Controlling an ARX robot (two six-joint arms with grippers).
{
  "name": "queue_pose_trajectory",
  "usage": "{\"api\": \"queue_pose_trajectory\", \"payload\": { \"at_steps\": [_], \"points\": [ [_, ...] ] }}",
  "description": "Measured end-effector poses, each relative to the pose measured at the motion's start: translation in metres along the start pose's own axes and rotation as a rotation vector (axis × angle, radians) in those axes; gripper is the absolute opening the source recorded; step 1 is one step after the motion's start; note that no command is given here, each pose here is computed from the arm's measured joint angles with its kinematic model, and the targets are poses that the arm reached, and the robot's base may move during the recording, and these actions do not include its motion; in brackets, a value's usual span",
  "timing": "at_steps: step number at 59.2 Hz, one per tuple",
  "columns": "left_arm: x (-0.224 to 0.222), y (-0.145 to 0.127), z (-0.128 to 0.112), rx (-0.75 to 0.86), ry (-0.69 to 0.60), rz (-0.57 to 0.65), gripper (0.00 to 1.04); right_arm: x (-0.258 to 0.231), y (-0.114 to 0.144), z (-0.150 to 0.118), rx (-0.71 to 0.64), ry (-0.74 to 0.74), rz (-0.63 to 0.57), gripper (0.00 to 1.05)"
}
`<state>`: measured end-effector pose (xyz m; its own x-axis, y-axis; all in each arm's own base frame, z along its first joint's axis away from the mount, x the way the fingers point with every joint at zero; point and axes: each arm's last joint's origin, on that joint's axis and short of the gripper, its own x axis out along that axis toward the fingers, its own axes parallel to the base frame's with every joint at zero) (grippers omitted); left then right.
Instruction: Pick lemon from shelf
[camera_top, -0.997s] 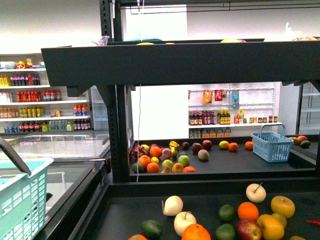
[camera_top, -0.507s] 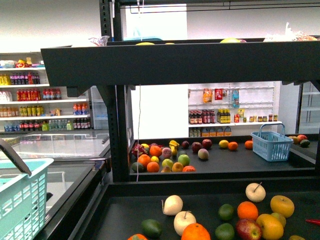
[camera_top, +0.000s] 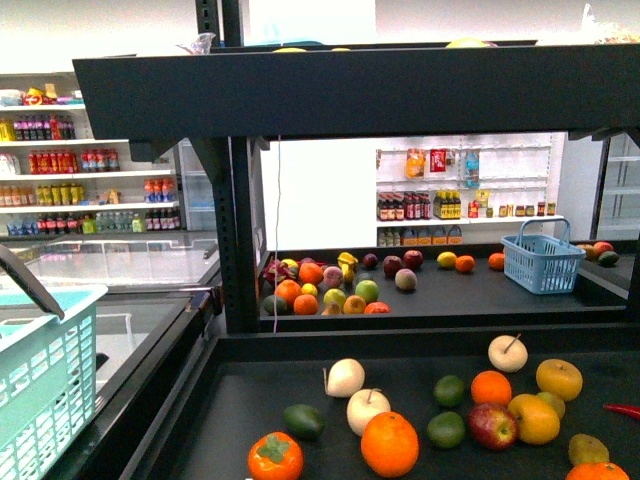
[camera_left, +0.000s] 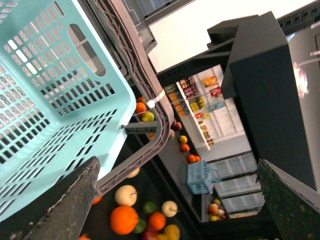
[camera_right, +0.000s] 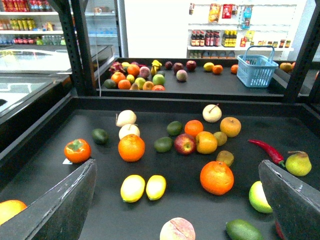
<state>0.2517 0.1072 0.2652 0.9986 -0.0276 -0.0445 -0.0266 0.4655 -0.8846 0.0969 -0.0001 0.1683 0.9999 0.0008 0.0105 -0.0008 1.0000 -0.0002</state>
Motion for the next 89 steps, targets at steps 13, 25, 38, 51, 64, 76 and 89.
{"api": "queue_pose_trajectory", "payload": {
  "at_steps": [13, 25, 38, 51, 64, 76, 89],
  "points": [
    [0.058, 0.013, 0.023, -0.224, -0.038, 0.002, 0.97, 0.0, 0.0, 0.0, 0.0, 0.0, 0.0, 0.97],
    [0.09, 0.028, 0.029, -0.289, -0.045, 0.046, 0.97, 0.0, 0.0, 0.0, 0.0, 0.0, 0.0, 0.97],
    [0.118, 0.032, 0.035, -0.298, -0.056, 0.028, 0.97, 0.0, 0.0, 0.0, 0.0, 0.0, 0.0, 0.97],
    [0.166, 0.023, 0.037, -0.273, -0.083, -0.012, 0.87, 0.0, 0.0, 0.0, 0.0, 0.0, 0.0, 0.97],
    [0.167, 0.029, 0.035, -0.273, -0.092, 0.011, 0.45, 0.0, 0.0, 0.0, 0.0, 0.0, 0.0, 0.97],
    [0.161, 0.033, 0.03, -0.264, -0.058, 0.045, 0.16, 0.0, 0.0, 0.0, 0.0, 0.0, 0.0, 0.97],
    [0.138, 0.017, 0.023, -0.113, 0.02, 0.034, 0.12, 0.0, 0.0, 0.0, 0.0, 0.0, 0.0, 0.97]
  ]
}}
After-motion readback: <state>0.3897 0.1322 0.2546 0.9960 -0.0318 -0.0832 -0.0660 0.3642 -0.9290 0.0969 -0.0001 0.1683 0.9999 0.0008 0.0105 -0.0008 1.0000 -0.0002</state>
